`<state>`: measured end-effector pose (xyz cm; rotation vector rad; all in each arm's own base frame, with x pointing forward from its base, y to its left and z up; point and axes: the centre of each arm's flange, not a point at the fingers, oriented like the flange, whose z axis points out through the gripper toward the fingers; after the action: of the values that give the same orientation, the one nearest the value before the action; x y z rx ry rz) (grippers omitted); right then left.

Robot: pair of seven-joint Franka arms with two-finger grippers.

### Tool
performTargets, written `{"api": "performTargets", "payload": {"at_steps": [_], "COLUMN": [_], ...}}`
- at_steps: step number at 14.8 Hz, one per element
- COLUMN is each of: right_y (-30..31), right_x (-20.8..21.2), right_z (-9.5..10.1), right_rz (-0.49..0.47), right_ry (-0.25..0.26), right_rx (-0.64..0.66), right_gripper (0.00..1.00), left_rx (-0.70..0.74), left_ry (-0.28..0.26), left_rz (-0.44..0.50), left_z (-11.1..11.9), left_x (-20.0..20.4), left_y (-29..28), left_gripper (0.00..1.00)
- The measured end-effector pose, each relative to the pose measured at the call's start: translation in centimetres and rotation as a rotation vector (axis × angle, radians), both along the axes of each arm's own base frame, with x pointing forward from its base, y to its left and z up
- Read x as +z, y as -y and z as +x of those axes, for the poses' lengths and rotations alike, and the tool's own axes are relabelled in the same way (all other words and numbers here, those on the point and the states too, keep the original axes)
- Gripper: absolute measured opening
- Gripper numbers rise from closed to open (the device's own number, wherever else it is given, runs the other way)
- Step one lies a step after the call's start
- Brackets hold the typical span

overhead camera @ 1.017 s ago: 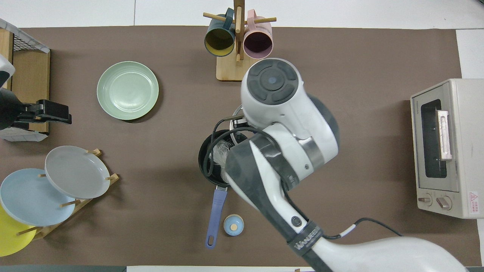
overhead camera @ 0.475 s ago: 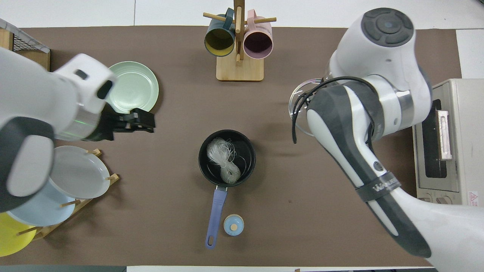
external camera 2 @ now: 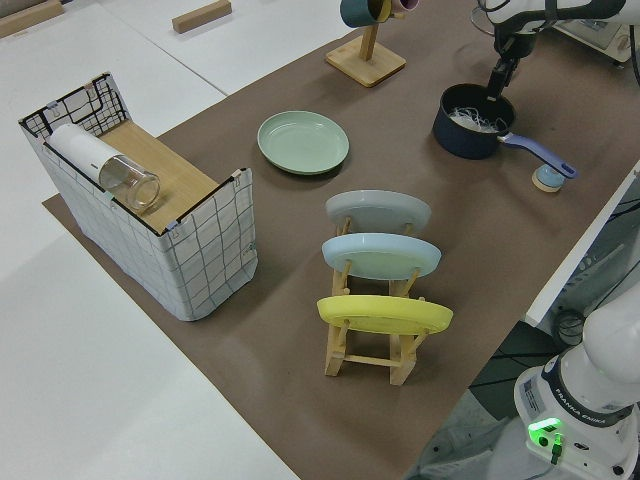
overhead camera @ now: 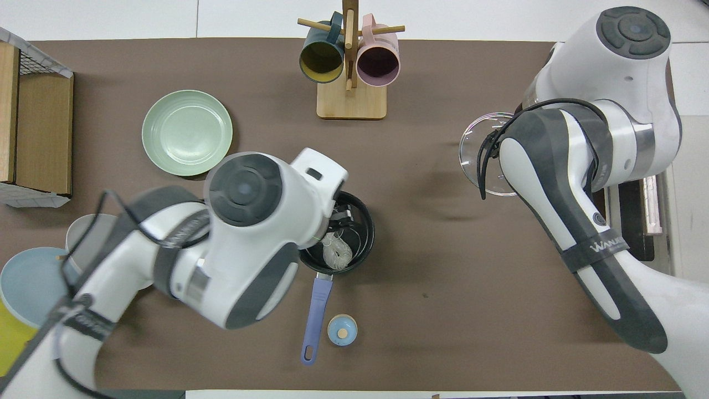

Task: Transfer vermicelli from pot to plate
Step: 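Grasp the vermicelli with the left gripper while the right gripper holds the lid, then carry the vermicelli to the green plate while the right gripper sets the lid down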

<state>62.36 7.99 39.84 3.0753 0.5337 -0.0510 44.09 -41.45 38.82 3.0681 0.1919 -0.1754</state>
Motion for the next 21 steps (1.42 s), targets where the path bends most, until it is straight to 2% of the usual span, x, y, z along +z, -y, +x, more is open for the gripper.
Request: {"api": "performTargets", "payload": {"at_steps": [5,8,12,13,14,16,17,18,21], "right_y": [1.7,1.4,1.2,1.2,1.2,1.2,1.2,1.2,1.1], "right_x": [-3.8,-5.5,-6.6,-6.6,-6.5,-6.2,-6.0,-5.7,-2.7], "right_z": [-3.0,-4.4,-5.1,-5.1,-5.1,-5.1,-5.1,-4.9,-4.1], "right_rz": [0.005,0.01,0.009,0.009,0.01,0.01,0.011,0.012,0.008], "right_ry": [0.014,0.037,0.023,0.024,0.025,0.03,0.034,0.04,0.021], "right_rx": [-0.006,0.003,0.007,0.007,0.007,0.005,0.005,0.005,0.004], "right_gripper": [0.66,0.66,0.66,0.7,0.7,0.85,0.94,1.0,1.0], "left_rx": [-0.009,-0.02,-0.02,-0.023,-0.025,-0.025,-0.025,-0.026,-0.03], "left_ry": [0.033,0.036,0.044,0.052,0.057,0.06,0.061,0.064,0.078], "left_rz": [0.033,0.047,0.044,0.044,0.045,0.046,0.048,0.049,0.046], "left_z": [1.1,1.3,1.6,1.5,1.4,1.4,1.4,1.5,2.0], "left_x": [-1.2,-3.3,-5.8,-6.1,-6.5,-6.7,-6.7,-6.7,-6.0], "left_y": [-0.7,-0.3,-0.1,-0.2,-0.3,-0.4,-0.5,-0.6,-0.9], "left_gripper": [1.0,1.0,1.0,1.0,1.0,1.0,0.89,0.77,0.41]}}
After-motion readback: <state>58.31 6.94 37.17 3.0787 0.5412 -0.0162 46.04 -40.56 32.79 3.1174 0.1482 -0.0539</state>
